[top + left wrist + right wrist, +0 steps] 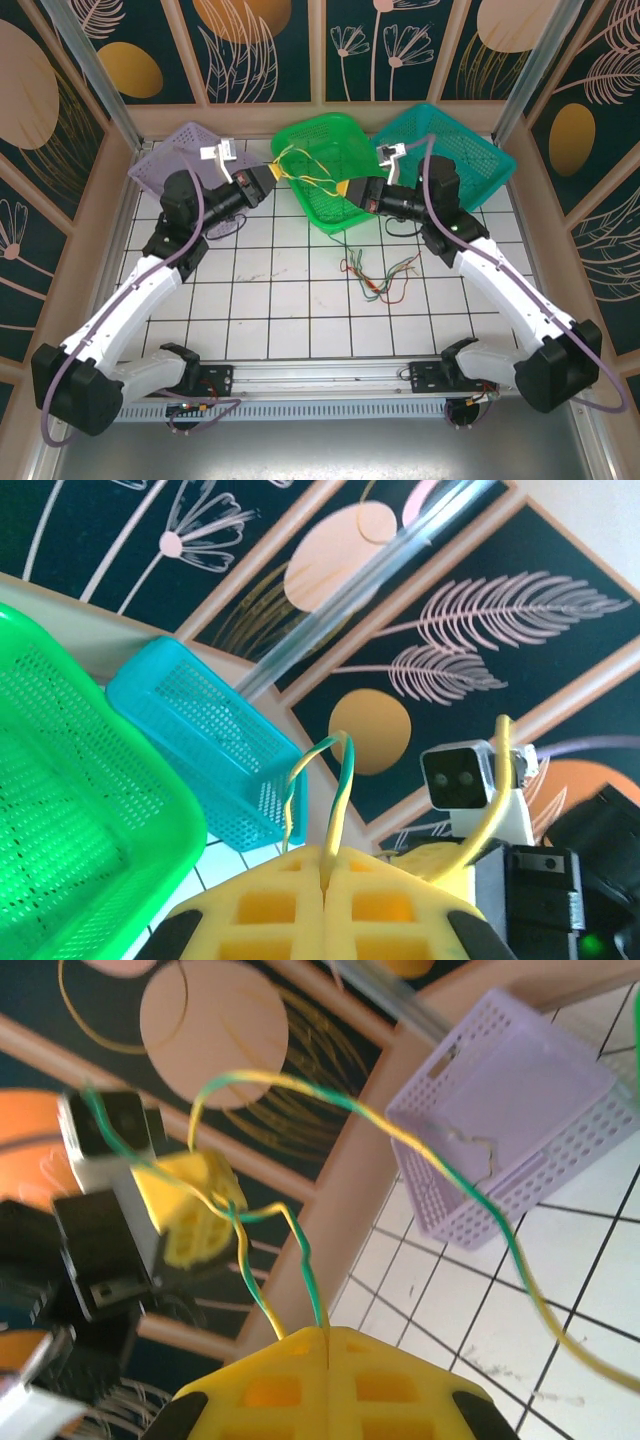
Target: Untangle the cables
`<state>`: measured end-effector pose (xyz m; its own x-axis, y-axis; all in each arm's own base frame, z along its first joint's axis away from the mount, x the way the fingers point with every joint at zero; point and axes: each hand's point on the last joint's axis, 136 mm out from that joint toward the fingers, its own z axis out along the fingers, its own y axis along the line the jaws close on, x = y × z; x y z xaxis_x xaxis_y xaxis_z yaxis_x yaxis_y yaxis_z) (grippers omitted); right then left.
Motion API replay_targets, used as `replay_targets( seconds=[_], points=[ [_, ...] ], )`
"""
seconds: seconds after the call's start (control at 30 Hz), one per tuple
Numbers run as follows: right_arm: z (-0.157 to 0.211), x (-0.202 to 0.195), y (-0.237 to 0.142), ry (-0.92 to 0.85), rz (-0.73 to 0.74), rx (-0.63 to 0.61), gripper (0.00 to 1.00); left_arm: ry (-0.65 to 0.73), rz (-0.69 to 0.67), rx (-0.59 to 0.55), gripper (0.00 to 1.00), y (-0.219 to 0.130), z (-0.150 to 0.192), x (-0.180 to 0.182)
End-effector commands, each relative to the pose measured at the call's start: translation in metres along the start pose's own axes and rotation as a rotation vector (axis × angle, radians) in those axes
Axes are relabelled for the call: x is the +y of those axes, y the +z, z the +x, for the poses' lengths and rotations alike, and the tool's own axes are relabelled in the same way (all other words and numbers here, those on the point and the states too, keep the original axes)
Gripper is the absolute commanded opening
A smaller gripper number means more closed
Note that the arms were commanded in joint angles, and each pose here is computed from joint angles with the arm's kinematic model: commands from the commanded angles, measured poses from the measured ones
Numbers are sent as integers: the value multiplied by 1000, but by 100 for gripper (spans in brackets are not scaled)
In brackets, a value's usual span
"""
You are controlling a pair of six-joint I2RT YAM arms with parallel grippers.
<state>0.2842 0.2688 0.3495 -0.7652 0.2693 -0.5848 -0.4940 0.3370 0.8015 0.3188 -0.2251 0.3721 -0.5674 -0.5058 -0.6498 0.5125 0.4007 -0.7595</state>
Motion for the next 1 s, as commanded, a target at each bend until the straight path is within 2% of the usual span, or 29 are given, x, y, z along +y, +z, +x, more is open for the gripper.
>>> replay_targets(
  seconds=[0.0,0.13,0.33,0.5,0.57,0.67,0.73,0.83,0.93,0.97],
  points=[
    [-23,-9,-8,44,81,-171,0,-29,-9,-265,0,-17,-38,-10],
    [-21,1,-9,2,108,-238,0,-101,-45,-368,0,-26,-34,-4],
    [3,-25,-8,27,358,-240,0,-116,-57,-480,0,-41,-44,-7],
    [49,-10,16,-70,335,-70,0,-58,-37,-422,0,-27,-41,-14],
    [65,-19,17,-130,444,-30,0,-42,-35,-419,0,-27,-41,-16],
    [75,-45,8,-124,574,0,0,-16,-27,-423,0,-29,-43,-21],
    [78,-45,9,-118,539,30,0,11,22,-390,0,-25,-40,-31],
    [80,-19,20,-131,311,135,0,54,87,-264,0,-8,-24,-45],
    [68,6,13,-144,120,201,0,65,142,-121,0,7,-1,-49],
    [60,11,7,-152,67,222,4,62,156,-68,0,12,7,-50]
  ],
)
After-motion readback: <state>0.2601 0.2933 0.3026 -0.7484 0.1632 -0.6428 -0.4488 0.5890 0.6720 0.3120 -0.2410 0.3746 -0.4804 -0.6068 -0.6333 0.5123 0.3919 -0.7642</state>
